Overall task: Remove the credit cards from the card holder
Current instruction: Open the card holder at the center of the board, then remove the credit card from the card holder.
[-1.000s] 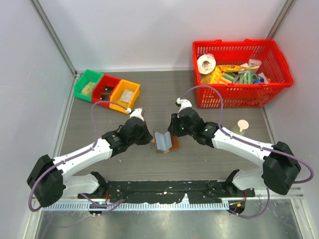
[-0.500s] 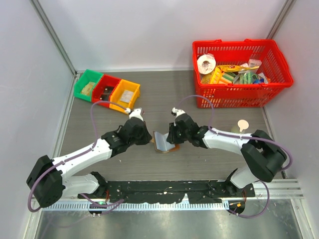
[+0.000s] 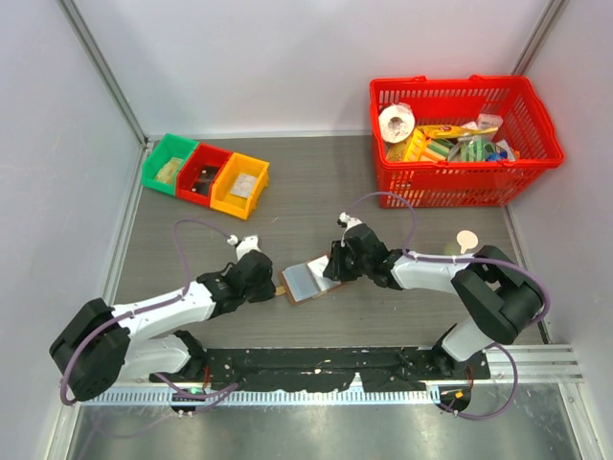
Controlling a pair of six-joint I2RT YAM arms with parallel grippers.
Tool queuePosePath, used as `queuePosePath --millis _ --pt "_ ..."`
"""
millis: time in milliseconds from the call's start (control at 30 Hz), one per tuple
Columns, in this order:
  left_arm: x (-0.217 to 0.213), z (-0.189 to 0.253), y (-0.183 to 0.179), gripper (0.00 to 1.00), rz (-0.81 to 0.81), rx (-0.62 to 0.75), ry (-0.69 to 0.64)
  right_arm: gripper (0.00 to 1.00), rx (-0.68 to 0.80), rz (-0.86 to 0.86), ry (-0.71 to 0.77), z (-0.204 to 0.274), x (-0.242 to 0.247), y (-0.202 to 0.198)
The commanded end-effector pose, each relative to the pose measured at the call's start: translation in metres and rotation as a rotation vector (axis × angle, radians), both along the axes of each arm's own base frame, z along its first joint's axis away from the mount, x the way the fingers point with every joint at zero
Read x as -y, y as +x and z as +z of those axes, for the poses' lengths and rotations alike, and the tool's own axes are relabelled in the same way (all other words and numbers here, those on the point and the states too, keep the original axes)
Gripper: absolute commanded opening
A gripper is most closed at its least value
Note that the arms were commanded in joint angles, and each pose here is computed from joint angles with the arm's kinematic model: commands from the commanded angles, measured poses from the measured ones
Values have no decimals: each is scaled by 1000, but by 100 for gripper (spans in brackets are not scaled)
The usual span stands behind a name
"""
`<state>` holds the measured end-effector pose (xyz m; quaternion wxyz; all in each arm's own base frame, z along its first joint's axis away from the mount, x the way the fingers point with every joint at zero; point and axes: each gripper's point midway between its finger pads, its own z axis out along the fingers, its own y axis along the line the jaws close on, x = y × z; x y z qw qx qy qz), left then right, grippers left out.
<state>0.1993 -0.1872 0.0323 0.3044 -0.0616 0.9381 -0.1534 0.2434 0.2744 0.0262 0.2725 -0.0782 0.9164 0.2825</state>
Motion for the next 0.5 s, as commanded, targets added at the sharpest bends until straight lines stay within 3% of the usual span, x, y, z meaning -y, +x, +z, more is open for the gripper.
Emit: queuePosePath --millis 0,133,333,467 --pt "9 22 19 37 44 75 -40 25 -20 -4 -16 -7 5 -4" --pt "11 48 24 54 37 111 -48 26 -4 8 -15 -1 3 -2" --pt "27 88 30 59 7 161 -142 25 18 22 -1 10 0 1" --pt "38 78 31 61 -12 129 -154 25 27 26 4 14 -2 3"
